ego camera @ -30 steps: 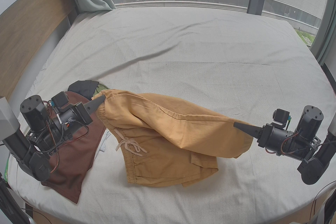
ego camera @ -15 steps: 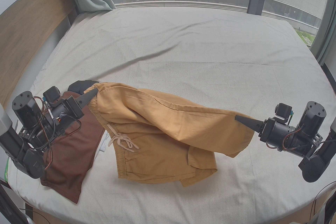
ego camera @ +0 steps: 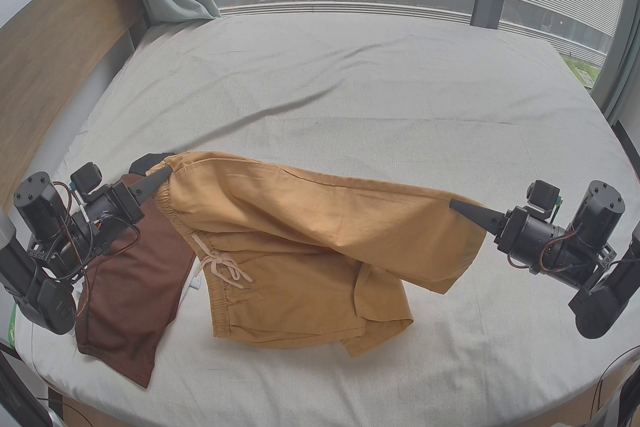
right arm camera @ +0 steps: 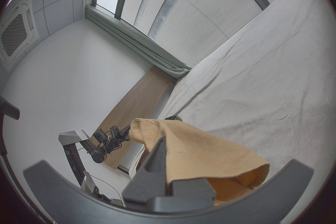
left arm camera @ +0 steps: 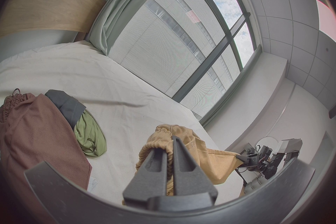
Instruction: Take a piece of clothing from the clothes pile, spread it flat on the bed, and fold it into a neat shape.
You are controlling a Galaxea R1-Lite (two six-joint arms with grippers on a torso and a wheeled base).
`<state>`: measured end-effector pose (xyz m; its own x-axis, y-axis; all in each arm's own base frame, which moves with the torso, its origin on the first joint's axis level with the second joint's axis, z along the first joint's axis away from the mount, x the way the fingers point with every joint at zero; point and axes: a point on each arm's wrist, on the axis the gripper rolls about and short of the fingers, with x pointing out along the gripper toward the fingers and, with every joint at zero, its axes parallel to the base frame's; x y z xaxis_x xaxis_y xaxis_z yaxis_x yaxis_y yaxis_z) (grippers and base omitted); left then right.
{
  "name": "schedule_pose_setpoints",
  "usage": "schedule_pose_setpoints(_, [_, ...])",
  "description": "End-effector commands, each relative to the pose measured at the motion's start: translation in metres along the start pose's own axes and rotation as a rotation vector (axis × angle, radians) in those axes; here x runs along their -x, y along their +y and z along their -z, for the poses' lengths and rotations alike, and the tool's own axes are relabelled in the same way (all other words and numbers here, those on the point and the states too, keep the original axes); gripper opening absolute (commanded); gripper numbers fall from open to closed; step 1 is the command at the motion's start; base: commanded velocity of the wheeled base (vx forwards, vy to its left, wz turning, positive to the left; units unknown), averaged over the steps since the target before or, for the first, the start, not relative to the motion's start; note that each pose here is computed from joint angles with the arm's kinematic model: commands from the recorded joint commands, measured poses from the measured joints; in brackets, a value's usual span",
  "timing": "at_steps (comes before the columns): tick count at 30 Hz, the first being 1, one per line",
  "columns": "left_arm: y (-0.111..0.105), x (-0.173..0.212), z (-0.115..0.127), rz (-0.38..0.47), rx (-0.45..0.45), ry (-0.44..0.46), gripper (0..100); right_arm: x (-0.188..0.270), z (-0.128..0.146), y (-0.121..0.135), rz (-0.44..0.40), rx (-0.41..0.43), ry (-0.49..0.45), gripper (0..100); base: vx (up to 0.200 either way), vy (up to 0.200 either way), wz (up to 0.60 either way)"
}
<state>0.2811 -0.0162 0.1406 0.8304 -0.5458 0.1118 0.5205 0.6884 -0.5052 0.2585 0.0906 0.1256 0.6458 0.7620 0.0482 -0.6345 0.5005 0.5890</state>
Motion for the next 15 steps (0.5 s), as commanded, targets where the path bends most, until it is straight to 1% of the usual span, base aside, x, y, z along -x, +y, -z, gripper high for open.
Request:
schedule_pose_setpoints(1, [0.0016, 0.0003, -0.0017, -0.004, -0.003, -0.006, 0, -0.0006, -0.0014, -0.0004, -0.001, 0.004, -0.005, 0, 0.0, 0.0, 0.0])
schedule_pose_setpoints(15, [0.0065, 0.0004, -0.0062, -0.017, -0.01, -0.023, 0, 0.0029, -0.01, -0.0076, 0.024, 0.014, -0.037, 0, 0.0, 0.0, 0.0])
